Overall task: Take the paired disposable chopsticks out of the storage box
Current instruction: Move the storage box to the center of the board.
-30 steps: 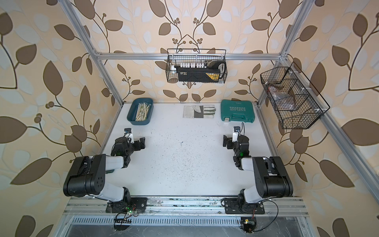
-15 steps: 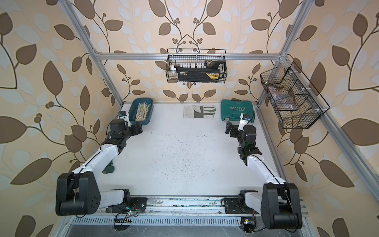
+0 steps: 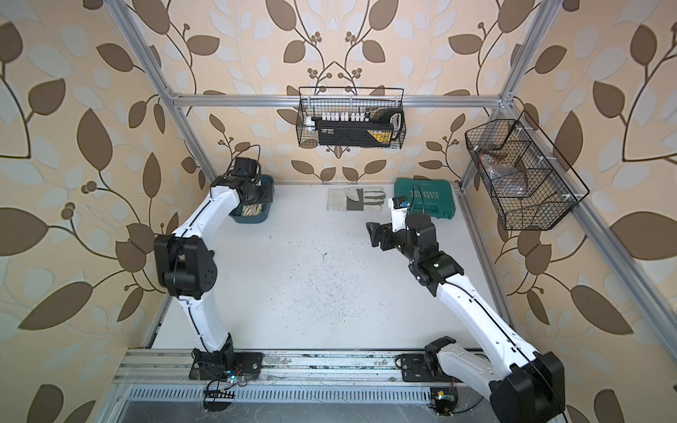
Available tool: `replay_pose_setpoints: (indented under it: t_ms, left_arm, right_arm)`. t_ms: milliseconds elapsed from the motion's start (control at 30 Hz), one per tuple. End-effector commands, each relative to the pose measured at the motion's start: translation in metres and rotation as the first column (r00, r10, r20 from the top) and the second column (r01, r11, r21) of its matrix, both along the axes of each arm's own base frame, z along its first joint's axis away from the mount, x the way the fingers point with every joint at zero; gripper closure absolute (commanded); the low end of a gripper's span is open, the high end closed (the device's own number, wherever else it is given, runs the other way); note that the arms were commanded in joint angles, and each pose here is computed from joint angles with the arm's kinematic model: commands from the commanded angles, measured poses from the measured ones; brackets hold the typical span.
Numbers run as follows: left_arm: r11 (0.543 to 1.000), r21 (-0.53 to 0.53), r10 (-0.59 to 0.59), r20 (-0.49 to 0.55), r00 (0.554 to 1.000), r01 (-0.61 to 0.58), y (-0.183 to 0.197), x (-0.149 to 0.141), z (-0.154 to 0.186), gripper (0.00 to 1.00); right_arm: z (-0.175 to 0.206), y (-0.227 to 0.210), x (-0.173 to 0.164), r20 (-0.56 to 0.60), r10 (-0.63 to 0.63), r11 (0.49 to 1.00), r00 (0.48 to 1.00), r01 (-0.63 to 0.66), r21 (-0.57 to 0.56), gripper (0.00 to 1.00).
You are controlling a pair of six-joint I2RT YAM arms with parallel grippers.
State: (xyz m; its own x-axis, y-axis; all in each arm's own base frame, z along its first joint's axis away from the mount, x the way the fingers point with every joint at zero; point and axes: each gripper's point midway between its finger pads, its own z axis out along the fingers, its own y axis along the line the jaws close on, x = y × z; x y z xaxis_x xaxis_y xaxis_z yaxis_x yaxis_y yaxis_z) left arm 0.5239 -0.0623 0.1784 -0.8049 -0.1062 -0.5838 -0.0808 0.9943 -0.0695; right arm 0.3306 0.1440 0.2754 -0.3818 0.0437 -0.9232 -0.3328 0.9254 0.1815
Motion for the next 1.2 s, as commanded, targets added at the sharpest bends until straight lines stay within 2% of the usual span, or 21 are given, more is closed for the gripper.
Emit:
replay_pose_setpoints:
  t_ms: [0, 267, 333, 500, 600, 700, 767, 867, 1167]
  left_arm:
    - [0.998, 0.066, 0.023, -0.141, 0.990, -0.014, 0.016, -0.012, -0.010, 0.42]
    - [0.995, 0.097, 0.020, -0.157, 0.987, -0.005, 0.026, 0.022, -0.038, 0.47]
    - [0.995, 0.099, 0.015, -0.175, 0.984, 0.003, 0.029, 0.027, -0.049, 0.51]
    - [0.995, 0.104, 0.015, -0.209, 0.978, 0.007, 0.035, 0.033, -0.075, 0.51]
    - [0.994, 0.105, 0.016, -0.220, 0.975, 0.008, 0.037, 0.035, -0.085, 0.54]
    - [0.995, 0.097, 0.016, -0.232, 0.973, 0.007, 0.036, 0.035, -0.092, 0.63]
    - [0.996, 0.087, 0.011, -0.242, 0.970, 0.011, 0.034, 0.035, -0.099, 0.73]
    - [0.996, 0.086, 0.010, -0.260, 0.966, 0.013, 0.034, 0.033, -0.106, 0.83]
    - [0.999, 0.046, 0.022, -0.274, 0.961, -0.009, 0.024, 0.017, -0.095, 0.96]
  right_arm:
    - [-0.017, -0.016, -0.022, 0.019, -0.072, 0.989, 0.997, 0.074, -0.127, 0.11]
    - [-0.018, -0.033, -0.027, 0.079, -0.162, 0.979, 0.984, 0.170, -0.111, 0.11]
    - [-0.019, -0.038, -0.030, 0.104, -0.180, 0.978, 0.978, 0.189, -0.088, 0.11]
    - [-0.033, -0.038, -0.034, 0.128, -0.177, 0.981, 0.976, 0.186, -0.062, 0.13]
    - [-0.037, -0.042, -0.036, 0.137, -0.197, 0.977, 0.971, 0.206, -0.057, 0.16]
    - [-0.036, -0.047, -0.040, 0.181, -0.214, 0.975, 0.960, 0.222, -0.025, 0.17]
    - [-0.034, -0.051, -0.044, 0.200, -0.229, 0.972, 0.953, 0.235, -0.006, 0.17]
    - [-0.027, -0.056, -0.050, 0.226, -0.242, 0.969, 0.944, 0.245, 0.016, 0.17]
    - [-0.033, -0.051, -0.046, 0.195, -0.224, 0.973, 0.955, 0.230, -0.007, 0.16]
